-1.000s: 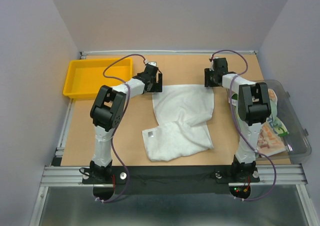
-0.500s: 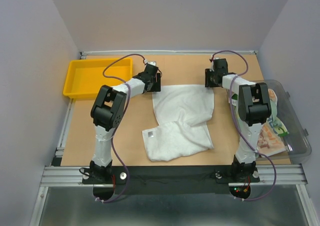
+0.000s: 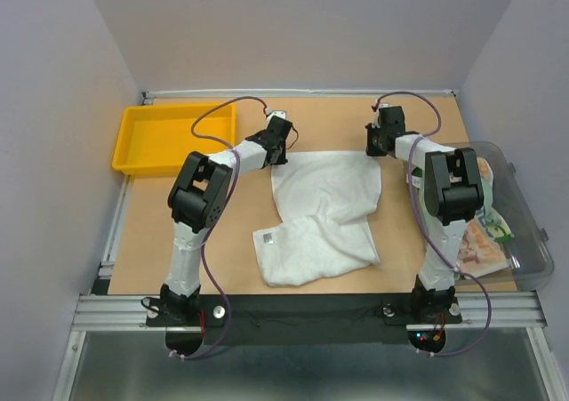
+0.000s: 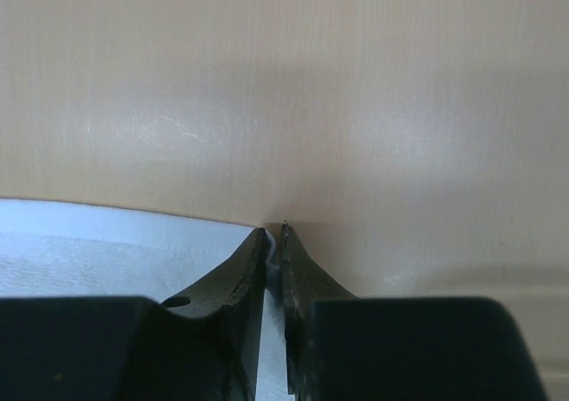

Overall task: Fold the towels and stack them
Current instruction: Flatten out the crumpled towel

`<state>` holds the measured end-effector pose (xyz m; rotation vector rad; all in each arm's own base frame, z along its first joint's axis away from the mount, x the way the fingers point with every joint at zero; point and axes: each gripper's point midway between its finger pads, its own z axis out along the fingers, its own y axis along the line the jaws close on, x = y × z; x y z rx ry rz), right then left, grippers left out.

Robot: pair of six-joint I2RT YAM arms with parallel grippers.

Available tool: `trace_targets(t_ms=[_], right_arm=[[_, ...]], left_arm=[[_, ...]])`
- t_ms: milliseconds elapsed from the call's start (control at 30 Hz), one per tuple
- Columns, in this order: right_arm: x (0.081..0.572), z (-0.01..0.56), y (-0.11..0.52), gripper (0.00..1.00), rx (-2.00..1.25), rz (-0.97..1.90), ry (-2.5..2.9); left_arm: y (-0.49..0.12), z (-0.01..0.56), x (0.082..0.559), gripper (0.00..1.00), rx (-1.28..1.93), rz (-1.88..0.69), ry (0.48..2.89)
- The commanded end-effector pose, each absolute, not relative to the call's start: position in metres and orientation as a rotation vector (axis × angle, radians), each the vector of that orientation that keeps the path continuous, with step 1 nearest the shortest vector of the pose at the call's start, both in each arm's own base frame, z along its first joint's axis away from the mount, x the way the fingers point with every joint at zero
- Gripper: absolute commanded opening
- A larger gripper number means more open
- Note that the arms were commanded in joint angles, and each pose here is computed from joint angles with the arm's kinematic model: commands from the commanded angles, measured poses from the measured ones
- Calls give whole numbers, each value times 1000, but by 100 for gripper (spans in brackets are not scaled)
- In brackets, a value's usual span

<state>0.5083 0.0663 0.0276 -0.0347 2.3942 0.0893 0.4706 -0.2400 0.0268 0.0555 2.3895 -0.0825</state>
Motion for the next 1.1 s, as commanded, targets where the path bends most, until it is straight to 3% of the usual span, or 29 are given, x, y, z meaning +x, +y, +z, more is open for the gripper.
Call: trace_targets(t_ms=[0,33,100,267,400,600,767,900,1067], right_arm=[[466,-7,66,10,-45,80,2570],[468,-4,66,9,-38,82,2561],[472,2,67,2,-40,85,2545],[485,20,68,1,-31,86,2496],[506,61,68,1,-29,77,2396],[548,167,59,1,10,15,2152],[569,309,56,1,31,11,1854],[558,407,54,1,19,24,1658],[527,493,57,1,-35,43,1485]], left_arm=[[-231,-19,434,29,101,-15,2569],[-231,-17,436,14,111,-13,2564],[-233,-16,439,0,127,-10,2556],[-229,-2,454,0,167,11,2509],[-223,52,478,0,156,11,2375],[-213,209,516,0,110,-1,2037],[-199,357,522,0,80,1,1744],[-184,472,497,0,63,-34,1525],[-166,556,453,0,56,-91,1346]])
